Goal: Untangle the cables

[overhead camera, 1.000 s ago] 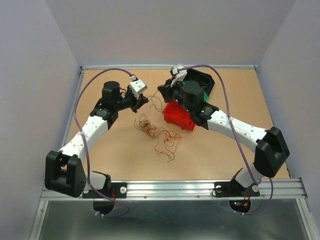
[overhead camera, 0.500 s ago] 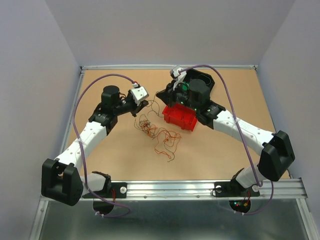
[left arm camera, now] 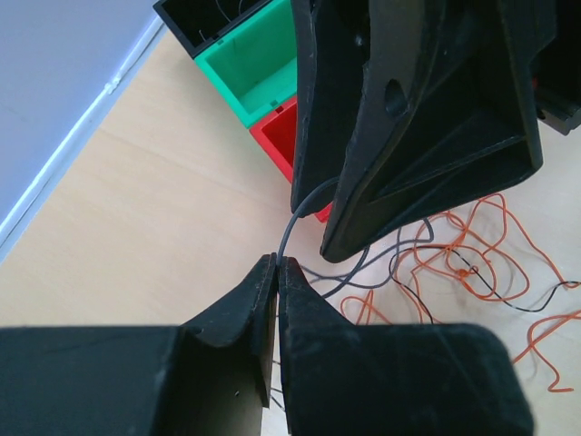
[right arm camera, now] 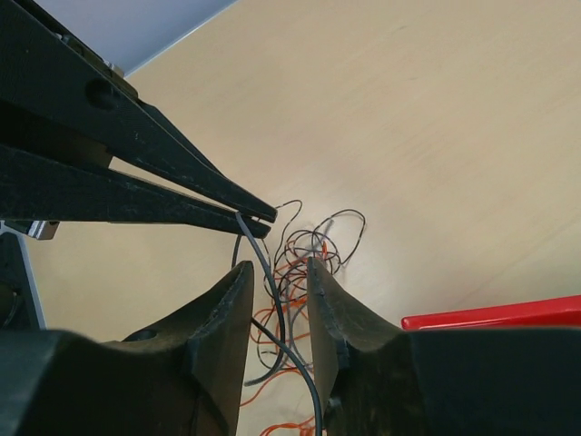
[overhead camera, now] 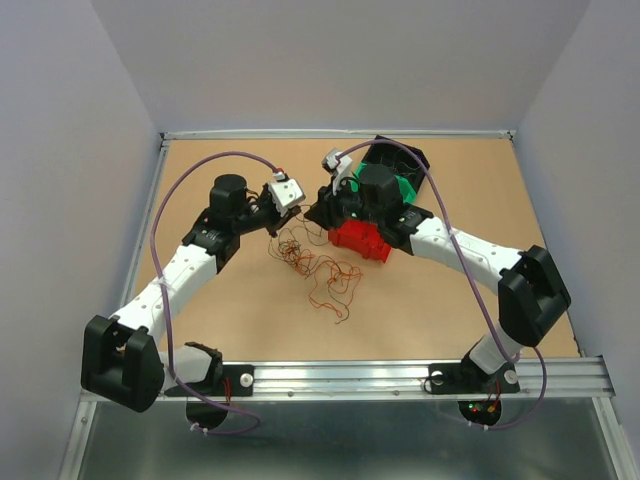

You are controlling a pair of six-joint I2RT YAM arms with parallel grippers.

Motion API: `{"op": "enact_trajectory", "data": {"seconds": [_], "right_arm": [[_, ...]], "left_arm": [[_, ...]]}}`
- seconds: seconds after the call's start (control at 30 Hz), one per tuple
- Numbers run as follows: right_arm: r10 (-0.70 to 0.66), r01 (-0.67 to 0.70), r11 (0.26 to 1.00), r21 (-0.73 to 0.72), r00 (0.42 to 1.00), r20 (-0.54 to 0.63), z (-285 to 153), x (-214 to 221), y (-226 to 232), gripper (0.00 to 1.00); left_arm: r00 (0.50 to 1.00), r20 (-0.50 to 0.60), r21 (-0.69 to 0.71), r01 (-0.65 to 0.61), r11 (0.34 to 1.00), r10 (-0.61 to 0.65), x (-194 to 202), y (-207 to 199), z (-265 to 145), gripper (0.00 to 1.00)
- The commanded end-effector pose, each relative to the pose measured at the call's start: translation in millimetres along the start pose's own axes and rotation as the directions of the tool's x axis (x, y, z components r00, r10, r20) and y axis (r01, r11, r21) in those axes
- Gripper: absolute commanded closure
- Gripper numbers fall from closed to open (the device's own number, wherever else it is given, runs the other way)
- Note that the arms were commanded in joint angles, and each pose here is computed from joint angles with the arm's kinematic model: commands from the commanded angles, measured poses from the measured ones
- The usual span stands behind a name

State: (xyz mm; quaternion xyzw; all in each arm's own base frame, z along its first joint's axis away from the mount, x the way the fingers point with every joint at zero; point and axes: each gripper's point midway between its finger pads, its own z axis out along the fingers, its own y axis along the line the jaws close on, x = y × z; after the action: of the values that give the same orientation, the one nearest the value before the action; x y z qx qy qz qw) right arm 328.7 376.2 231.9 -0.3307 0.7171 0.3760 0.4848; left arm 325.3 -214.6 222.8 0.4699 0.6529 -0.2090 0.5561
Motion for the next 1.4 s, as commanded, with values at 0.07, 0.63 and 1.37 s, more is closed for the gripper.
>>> {"op": "enact_trajectory", "data": {"seconds": [0.07,0.63,1.37], "right_arm": [[-0.05,0.053,0.998,-0.043,0.996,0.071,-2.0,-35.8,7.9,0.74],[0.001,-0.066,0.969,0.239,0.965,0.263,-60.9,-112.2,-75.2,0.99],[-0.27,-0.172,0.627,0.76,0.867,0.418,-122.9,-162.4,-292.8,1.0]], "left_arm": [[0.999,0.03,0.0,-0.033,0.999,0.033,-9.4,-2.8,-3.3,0.86],[0.993,0.093,-0.36,0.105,0.927,-0.076,-9.5,59.4,-29.9,0.13],[0.99,0.097,-0.298,0.125,0.946,-0.101,2.8,57.8,-24.0,0.12]]}}
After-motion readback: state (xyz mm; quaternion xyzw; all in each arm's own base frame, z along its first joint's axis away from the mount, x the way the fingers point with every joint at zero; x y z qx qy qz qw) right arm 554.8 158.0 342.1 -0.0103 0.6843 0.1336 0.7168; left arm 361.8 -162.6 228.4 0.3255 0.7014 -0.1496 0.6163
